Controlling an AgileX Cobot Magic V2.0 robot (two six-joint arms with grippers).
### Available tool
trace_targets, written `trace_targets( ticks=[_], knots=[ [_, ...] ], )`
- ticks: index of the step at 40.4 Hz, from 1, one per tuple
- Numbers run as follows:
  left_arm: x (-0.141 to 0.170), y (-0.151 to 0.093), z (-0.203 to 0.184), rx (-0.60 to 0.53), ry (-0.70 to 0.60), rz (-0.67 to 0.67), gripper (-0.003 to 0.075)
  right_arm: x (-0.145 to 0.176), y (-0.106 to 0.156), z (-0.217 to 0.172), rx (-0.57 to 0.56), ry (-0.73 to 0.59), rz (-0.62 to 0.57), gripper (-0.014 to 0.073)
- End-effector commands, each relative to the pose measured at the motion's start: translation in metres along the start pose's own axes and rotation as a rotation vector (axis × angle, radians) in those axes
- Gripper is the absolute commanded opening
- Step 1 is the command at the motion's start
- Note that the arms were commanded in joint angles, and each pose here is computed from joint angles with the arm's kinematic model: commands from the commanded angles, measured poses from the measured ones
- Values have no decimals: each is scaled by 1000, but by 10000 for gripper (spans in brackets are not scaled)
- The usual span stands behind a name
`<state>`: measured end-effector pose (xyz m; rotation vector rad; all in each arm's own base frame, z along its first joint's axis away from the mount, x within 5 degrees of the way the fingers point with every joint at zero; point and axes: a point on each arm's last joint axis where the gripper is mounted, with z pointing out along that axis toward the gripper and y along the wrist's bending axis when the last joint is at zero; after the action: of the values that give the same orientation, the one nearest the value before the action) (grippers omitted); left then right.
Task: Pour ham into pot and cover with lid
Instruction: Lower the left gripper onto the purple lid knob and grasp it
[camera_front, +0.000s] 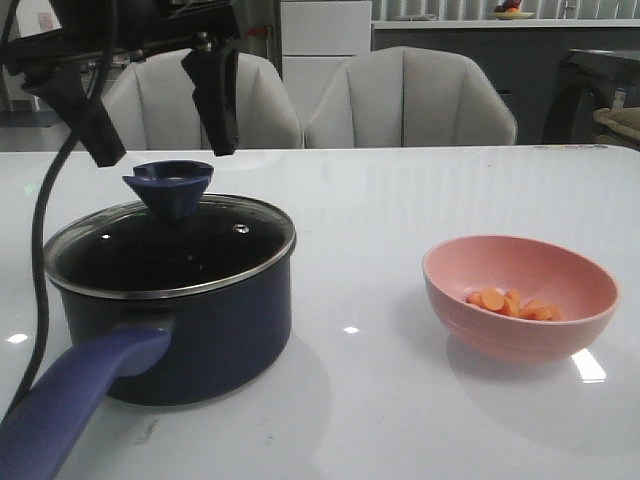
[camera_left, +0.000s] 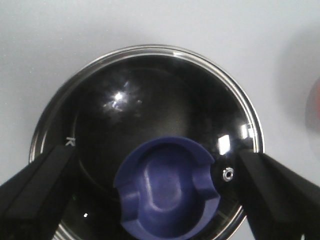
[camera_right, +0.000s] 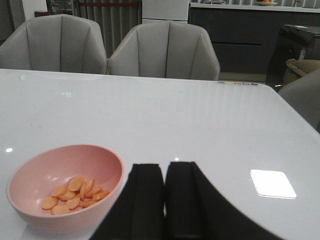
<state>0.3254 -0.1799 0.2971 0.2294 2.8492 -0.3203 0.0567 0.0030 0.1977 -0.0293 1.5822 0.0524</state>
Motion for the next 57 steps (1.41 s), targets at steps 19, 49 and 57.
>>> trace_targets(
  ticks=[19,49,57],
  knots=[
    [-3,-17,2,-45,47,-35,668,-5,0,-1,5,-91,-8,162],
    [-1,-13,23,-70,152,-72,501,-5,0,-1,3,-91,-8,162],
    [-1,-14,26,-68,163,-75,501,-5,0,-1,3,-91,-8,162]
  ],
)
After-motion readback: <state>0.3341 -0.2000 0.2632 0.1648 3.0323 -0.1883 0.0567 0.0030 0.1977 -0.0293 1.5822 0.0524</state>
